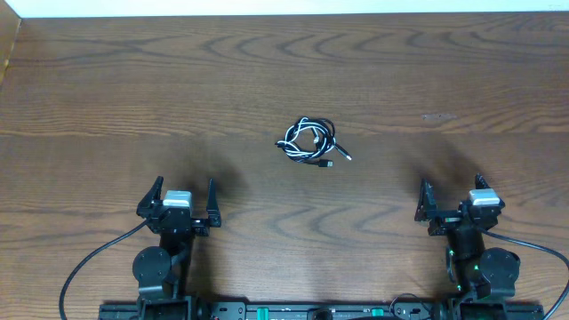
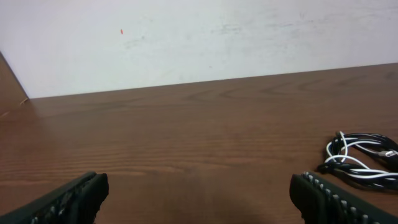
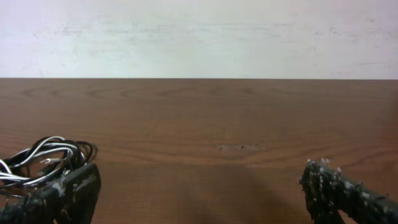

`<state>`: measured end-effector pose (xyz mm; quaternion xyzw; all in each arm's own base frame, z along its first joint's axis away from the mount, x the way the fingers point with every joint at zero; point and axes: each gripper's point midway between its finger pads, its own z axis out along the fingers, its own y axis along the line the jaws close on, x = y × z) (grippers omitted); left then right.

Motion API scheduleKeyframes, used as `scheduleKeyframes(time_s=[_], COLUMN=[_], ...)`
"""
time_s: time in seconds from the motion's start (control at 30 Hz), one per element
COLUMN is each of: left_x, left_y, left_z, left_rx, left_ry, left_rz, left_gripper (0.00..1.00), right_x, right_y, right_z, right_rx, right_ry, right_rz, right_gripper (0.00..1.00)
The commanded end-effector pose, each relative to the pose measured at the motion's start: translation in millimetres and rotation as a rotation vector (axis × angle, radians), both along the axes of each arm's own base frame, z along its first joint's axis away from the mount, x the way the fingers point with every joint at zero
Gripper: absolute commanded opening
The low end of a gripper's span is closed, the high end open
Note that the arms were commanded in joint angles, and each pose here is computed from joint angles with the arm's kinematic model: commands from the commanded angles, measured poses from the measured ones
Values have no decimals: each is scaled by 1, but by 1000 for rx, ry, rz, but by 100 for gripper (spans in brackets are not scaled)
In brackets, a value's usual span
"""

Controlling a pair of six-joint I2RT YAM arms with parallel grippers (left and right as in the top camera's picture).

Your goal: Untangle cables

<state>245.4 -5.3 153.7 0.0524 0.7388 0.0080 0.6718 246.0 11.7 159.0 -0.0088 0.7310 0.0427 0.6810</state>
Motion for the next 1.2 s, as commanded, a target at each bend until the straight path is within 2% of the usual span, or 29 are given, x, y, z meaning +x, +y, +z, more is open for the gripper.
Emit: scheduleKeyframes(time_s=[0.0,0.7,1.0,1.17], left_x=[-1,-1,0,3], left_y=[-2,-2,-4,-4], left_z=[-16,-18,-47,-40], left_rx=[-2,-4,-78,-81], left_ry=[56,61,207,236], left_rz=[-8,-8,-10,-12], left_gripper=[98,98,98,98], right_x=[0,0,-1,-1], right_y=[1,1,9,11], right_z=[-1,-1,8,7], right_rx=[10,10,54,54], right_ry=[0,0,-30,-27], right_rz=[1,1,46,55], right_gripper=[99,99,99,99])
